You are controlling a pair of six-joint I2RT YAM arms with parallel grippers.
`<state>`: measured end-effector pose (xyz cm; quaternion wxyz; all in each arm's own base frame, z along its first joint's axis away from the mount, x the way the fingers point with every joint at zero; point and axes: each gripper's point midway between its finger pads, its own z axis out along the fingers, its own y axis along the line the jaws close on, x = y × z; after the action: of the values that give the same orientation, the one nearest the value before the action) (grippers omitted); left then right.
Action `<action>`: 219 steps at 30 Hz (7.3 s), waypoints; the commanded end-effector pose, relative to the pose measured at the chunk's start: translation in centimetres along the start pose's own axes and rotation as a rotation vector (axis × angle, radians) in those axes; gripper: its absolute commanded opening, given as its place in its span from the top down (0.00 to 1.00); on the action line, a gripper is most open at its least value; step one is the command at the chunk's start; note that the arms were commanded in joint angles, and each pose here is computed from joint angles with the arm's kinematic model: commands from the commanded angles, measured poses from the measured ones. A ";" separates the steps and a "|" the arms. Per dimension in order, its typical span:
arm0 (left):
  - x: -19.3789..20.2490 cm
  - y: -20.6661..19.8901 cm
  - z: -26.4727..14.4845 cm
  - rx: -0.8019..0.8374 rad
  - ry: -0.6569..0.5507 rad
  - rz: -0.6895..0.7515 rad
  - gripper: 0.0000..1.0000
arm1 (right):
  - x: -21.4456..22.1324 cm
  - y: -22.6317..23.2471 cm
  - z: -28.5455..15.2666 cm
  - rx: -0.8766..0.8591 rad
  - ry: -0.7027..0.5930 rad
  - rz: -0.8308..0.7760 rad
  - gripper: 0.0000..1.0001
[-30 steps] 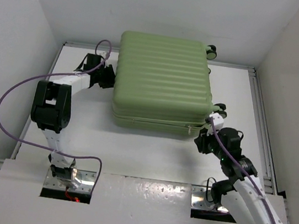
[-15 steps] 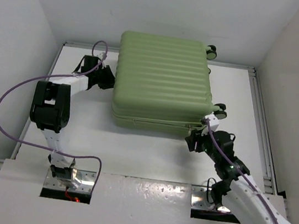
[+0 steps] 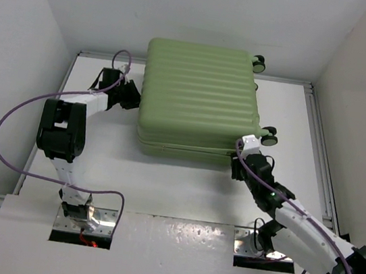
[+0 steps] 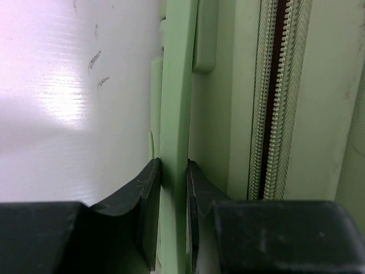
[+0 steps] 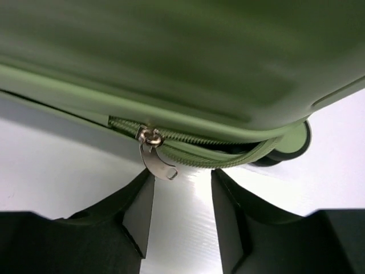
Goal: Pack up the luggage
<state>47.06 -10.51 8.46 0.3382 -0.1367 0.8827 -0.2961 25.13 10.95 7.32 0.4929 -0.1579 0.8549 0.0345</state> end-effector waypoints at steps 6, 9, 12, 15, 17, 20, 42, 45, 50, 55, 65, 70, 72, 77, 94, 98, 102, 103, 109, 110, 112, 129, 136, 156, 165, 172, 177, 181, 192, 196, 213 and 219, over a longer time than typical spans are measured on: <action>5.8 1.4 1.2 -0.036 0.156 -0.090 0.97 | -5.3 0.4 -0.1 -0.019 -0.147 0.022 0.74; 5.9 1.9 1.0 -0.044 0.157 -0.099 0.97 | -5.9 1.1 -0.2 -0.063 -0.172 0.009 0.78; 5.9 1.9 1.0 -0.044 0.158 -0.099 0.97 | -5.7 2.3 -0.6 -0.141 -0.182 -0.022 0.84; 6.0 1.8 1.0 -0.037 0.162 -0.100 0.97 | -5.6 2.5 -0.7 -0.154 -0.184 -0.032 0.90; 6.0 1.8 1.0 -0.037 0.162 -0.100 0.97 | -5.3 2.4 -0.5 -0.150 -0.179 -0.041 0.98; 5.4 2.2 0.8 -0.031 0.149 -0.109 1.00 | -5.0 1.3 -0.3 -0.108 -0.167 -0.023 1.00; 3.5 9.3 -1.5 -0.175 0.130 -0.170 1.00 | -1.0 -5.5 -1.4 0.069 -0.114 0.058 1.00; 2.6 10.3 -2.1 -0.205 0.115 -0.169 1.00 | -0.7 -6.9 -1.5 0.112 -0.112 0.076 1.00; 1.0 11.5 -2.5 -0.233 0.101 -0.178 1.00 | -0.1 -8.5 -1.5 0.156 -0.107 0.123 1.00; 0.1 12.9 -3.1 -0.257 0.106 -0.200 1.00 | -0.3 -10.7 -1.5 0.207 -0.129 0.212 1.00; -2.1 15.3 -3.4 -0.306 0.110 -0.212 1.00 | -1.1 -14.3 -0.9 0.229 -0.204 0.351 1.00; -2.1 16.5 -3.0 -0.300 0.129 -0.212 1.00 | -2.4 -16.2 -0.2 0.202 -0.261 0.449 1.00; -2.4 17.0 -3.1 -0.304 0.128 -0.212 1.00 | -2.3 -16.5 0.4 0.175 -0.252 0.527 1.00; -2.9 17.2 -2.8 -0.303 0.128 -0.201 1.00 | -4.1 -17.9 0.9 0.111 -0.316 0.593 1.00; -8.7 21.1 -1.9 -0.335 0.029 -0.174 1.00 | -8.4 -21.8 7.4 0.009 -0.328 0.536 1.00; -11.0 21.1 -1.0 -0.312 -0.010 -0.148 1.00 | -9.7 -22.5 9.5 -0.007 -0.328 0.487 1.00; -13.1 21.8 -0.6 -0.335 -0.055 -0.105 1.00 | -10.3 -22.2 11.6 -0.049 -0.313 0.448 1.00; -13.2 22.2 -0.4 -0.345 -0.056 -0.096 1.00 | -11.1 -22.6 12.2 -0.054 -0.323 0.434 1.00; -11.9 22.9 0.1 -0.353 -0.028 -0.112 1.00 | -11.6 -20.0 14.1 -0.200 -0.293 0.444 0.72; -11.5 22.7 0.0 -0.345 -0.020 -0.116 1.00 | -11.8 -18.7 13.7 -0.263 -0.292 0.441 0.60; -11.5 22.2 -0.2 -0.330 -0.018 -0.116 1.00 | -11.6 -16.1 12.4 -0.367 -0.273 0.494 0.47; -9.4 18.4 0.2 -0.130 0.045 -0.090 1.00 | -10.3 -2.4 7.6 -0.988 -0.240 0.290 0.31; -8.8 17.6 0.6 -0.049 0.064 -0.057 1.00 | -10.8 -1.3 8.8 -1.087 -0.240 0.251 0.34; -8.6 17.5 2.1 -0.041 0.074 -0.063 1.00 | -10.9 1.1 8.4 -1.342 -0.028 0.403 0.39; -8.8 17.5 2.1 -0.039 0.067 -0.057 1.00 | -10.6 2.1 8.2 -1.383 0.040 0.436 0.37; -8.8 17.4 2.1 -0.040 0.067 -0.066 1.00 | -10.0 2.2 8.9 -1.354 0.060 0.509 0.37; -8.8 17.6 2.1 -0.049 0.065 -0.066 1.00 | -9.2 2.5 8.7 -1.352 0.092 0.554 0.44; -8.8 17.6 2.1 -0.049 0.065 -0.066 1.00 | -9.1 3.7 8.3 -1.385 0.105 0.521 0.57; -8.9 17.8 2.1 -0.058 0.063 -0.066 1.00 | -9.4 3.8 8.5 -1.402 0.138 0.523 0.90; -8.9 17.8 2.1 -0.058 0.063 -0.066 1.00 | -9.8 3.0 8.6 -1.373 0.112 0.553 1.00; -8.3 18.2 2.3 -0.068 0.068 -0.071 1.00 | -12.3 -3.9 10.2 -1.268 0.024 0.567 1.00; -8.3 18.2 2.3 -0.068 0.068 -0.071 1.00 | -12.9 -4.4 10.5 -1.281 0.040 0.526 1.00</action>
<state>56.58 3.23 8.27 0.3561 -0.1188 0.8599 -0.3458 42.05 11.95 12.06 0.1795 -0.0594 0.7025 0.6861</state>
